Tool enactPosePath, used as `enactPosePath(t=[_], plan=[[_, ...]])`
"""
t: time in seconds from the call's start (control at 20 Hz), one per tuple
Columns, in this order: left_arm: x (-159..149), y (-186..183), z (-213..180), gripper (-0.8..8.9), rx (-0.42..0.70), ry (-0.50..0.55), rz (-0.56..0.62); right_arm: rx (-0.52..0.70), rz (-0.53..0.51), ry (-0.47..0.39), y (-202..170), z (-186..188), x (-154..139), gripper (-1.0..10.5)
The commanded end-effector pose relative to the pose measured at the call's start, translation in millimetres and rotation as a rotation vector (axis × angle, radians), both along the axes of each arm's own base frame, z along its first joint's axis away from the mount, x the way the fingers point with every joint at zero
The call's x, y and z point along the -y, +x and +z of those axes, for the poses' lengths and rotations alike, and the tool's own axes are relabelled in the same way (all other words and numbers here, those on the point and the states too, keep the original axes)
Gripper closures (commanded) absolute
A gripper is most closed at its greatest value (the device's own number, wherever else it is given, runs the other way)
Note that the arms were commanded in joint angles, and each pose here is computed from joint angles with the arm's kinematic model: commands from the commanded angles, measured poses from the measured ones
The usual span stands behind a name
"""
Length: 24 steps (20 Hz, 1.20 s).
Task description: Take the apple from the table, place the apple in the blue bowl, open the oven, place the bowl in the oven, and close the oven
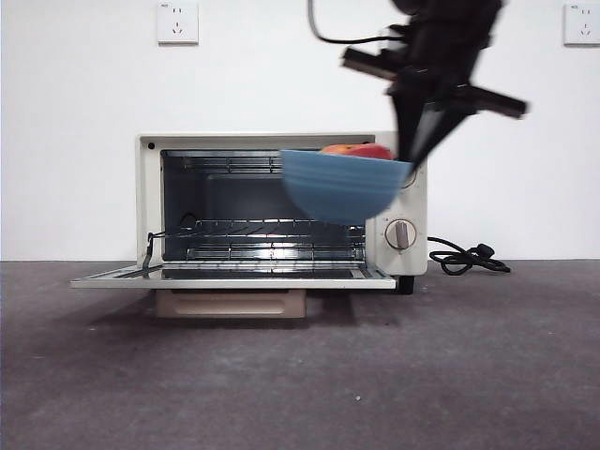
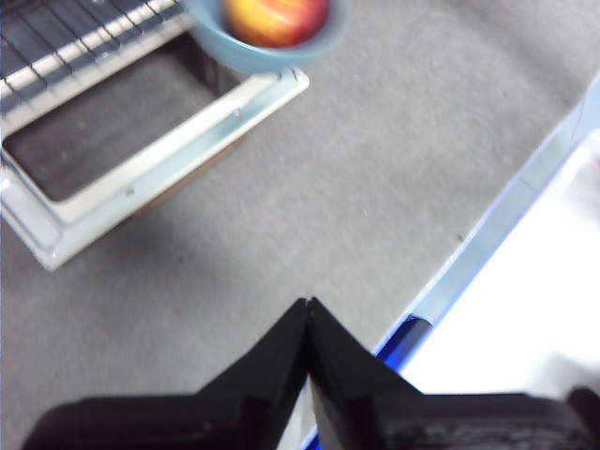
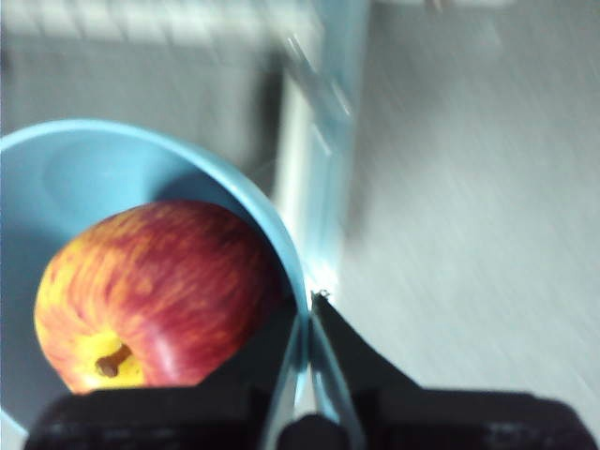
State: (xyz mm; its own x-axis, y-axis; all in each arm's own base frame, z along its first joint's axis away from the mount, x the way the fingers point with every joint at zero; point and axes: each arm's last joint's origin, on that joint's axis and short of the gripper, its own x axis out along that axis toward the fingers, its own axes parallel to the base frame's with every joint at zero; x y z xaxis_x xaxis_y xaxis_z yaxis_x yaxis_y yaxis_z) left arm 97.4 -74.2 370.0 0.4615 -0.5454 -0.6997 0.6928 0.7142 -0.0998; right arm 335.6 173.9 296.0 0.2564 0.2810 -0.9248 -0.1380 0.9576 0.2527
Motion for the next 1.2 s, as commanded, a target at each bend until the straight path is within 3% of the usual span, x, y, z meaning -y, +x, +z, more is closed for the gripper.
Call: enactPosePath(t=[0.05, 0.35, 0.6, 0.8, 1.2], plan=[[-5, -7, -1, 8.19, 0.002, 0.01, -0.005, -0.011, -0.04, 0.026, 16, -2, -18, 9.6], [-22, -31, 1, 8.19, 0.01, -0.002, 0.008, -0.022, -0.113, 0.049, 45, -12, -41, 9.6], [-36, -42, -3, 8.19, 0.029, 0.103, 0.163, 0.008, -0.212, 0.108, 54, -12, -43, 9.6], [-39, -46, -2, 8.19, 0.042, 0.088, 0.17, 0.013, -0.319, 0.153, 59, -10, -40, 9.6], [-39, -46, -2, 8.19, 0.037, 0.081, 0.175, 0.014, -0.463, 0.149, 64, -10, -31, 9.6]])
